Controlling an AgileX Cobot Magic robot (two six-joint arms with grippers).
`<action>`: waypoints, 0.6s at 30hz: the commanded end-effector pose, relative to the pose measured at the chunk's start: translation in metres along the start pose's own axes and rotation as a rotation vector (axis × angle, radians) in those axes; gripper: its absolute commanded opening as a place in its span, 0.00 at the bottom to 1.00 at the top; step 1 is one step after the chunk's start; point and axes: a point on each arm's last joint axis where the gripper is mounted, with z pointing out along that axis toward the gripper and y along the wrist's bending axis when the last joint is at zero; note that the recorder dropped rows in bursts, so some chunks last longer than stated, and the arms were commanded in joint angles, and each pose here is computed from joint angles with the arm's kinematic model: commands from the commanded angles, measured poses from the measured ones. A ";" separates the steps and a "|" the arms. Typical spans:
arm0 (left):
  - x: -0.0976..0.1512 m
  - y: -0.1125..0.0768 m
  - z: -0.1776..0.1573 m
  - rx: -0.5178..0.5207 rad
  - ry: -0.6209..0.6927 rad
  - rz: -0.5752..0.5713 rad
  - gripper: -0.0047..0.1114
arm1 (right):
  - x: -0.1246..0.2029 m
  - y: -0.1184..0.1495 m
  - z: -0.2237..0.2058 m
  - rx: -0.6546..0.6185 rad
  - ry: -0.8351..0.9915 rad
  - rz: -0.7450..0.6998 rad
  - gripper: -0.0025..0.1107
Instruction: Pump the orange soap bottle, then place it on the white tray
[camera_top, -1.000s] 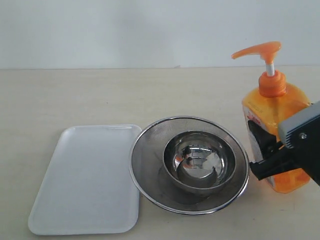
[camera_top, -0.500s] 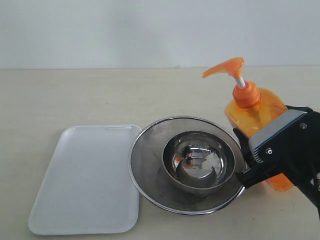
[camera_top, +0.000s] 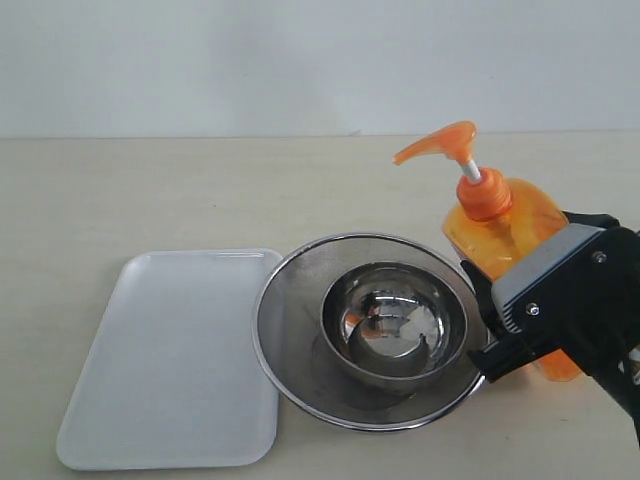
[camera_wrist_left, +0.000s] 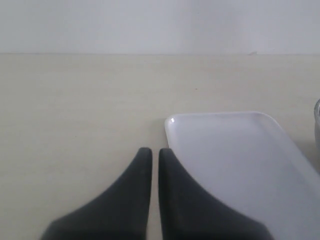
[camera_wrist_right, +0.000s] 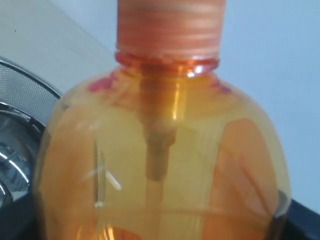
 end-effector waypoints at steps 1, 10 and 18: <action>0.000 0.000 0.000 -0.005 -0.003 -0.005 0.08 | -0.008 -0.001 0.001 0.008 -0.067 0.001 0.02; 0.000 0.000 0.000 -0.005 -0.003 -0.005 0.08 | -0.008 -0.001 0.001 0.012 -0.074 0.010 0.02; 0.000 0.002 0.000 -0.023 -0.003 0.087 0.08 | -0.008 -0.001 0.001 0.009 -0.076 0.025 0.02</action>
